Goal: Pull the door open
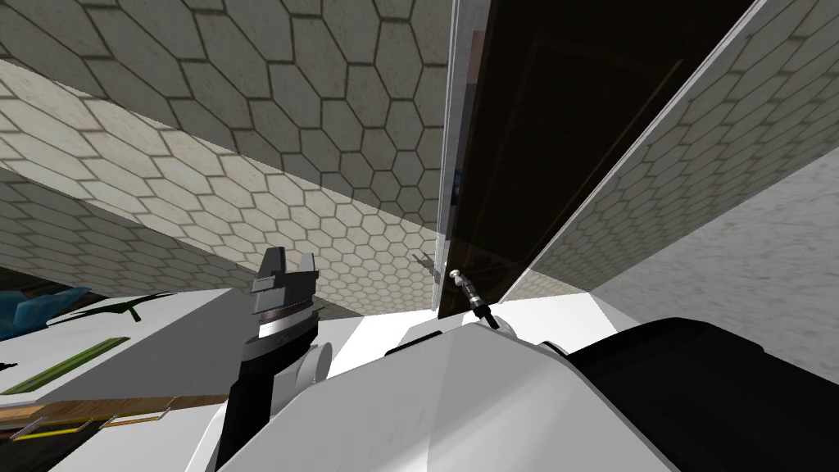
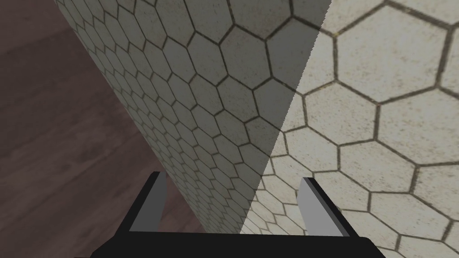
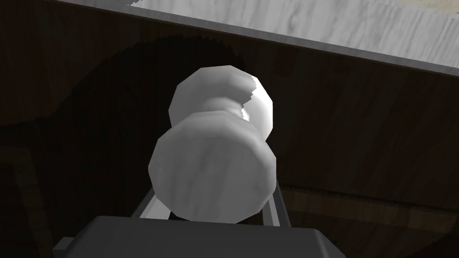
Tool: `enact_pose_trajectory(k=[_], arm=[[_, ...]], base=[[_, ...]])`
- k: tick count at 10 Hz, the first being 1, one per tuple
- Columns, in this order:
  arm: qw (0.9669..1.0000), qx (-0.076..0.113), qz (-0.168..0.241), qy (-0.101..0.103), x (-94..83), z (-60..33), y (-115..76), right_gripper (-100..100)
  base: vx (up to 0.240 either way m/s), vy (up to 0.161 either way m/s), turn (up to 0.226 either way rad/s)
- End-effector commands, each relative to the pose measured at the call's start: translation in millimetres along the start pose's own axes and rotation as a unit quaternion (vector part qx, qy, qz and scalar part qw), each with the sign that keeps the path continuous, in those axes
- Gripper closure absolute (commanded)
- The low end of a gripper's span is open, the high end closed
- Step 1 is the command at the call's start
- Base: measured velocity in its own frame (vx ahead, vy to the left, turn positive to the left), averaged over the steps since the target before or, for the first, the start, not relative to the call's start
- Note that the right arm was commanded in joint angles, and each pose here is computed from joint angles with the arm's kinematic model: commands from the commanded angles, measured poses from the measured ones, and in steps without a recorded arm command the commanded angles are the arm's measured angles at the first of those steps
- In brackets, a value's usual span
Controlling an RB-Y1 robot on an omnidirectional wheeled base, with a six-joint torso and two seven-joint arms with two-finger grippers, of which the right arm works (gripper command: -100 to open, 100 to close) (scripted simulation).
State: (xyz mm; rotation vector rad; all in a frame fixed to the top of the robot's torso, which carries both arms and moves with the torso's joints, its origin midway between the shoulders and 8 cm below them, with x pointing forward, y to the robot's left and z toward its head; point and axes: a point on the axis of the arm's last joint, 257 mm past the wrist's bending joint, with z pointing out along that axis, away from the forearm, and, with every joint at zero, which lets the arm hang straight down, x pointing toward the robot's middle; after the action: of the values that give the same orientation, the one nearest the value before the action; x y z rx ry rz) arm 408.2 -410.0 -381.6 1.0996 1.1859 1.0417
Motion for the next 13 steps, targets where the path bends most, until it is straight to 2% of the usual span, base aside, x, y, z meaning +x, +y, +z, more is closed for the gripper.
enact_pose_trajectory(k=[1, 4, 7, 8, 10, 11, 13], arm=[[0.9993, -0.004, 0.038, 0.004, 12.2, 4.4, 2.3, 100], [0.9973, -0.003, 0.074, 0.0, 11.9, 5.9, 2.2, 100], [0.9921, -0.003, 0.126, -0.006, 11.4, 8.9, 2.1, 100], [0.9891, -0.003, 0.147, -0.009, 11.2, 10.4, 1.9, 100], [0.9884, -0.003, 0.152, -0.009, 11.2, 10.4, 1.9, 100], [0.9841, -0.003, 0.177, -0.012, 11.0, 11.8, 1.8, 100], [0.9841, -0.002, 0.177, -0.012, 10.8, 11.5, 1.3, 100]], base=[[-0.078, -0.039, 0.101], [-0.06, -0.022, 0.05], [-0.066, -0.027, 0.072], [-0.053, -0.026, 0.067], [-0.028, -0.012, 0.019], [-0.028, -0.012, 0.062], [-0.026, -0.014, 0.019]])
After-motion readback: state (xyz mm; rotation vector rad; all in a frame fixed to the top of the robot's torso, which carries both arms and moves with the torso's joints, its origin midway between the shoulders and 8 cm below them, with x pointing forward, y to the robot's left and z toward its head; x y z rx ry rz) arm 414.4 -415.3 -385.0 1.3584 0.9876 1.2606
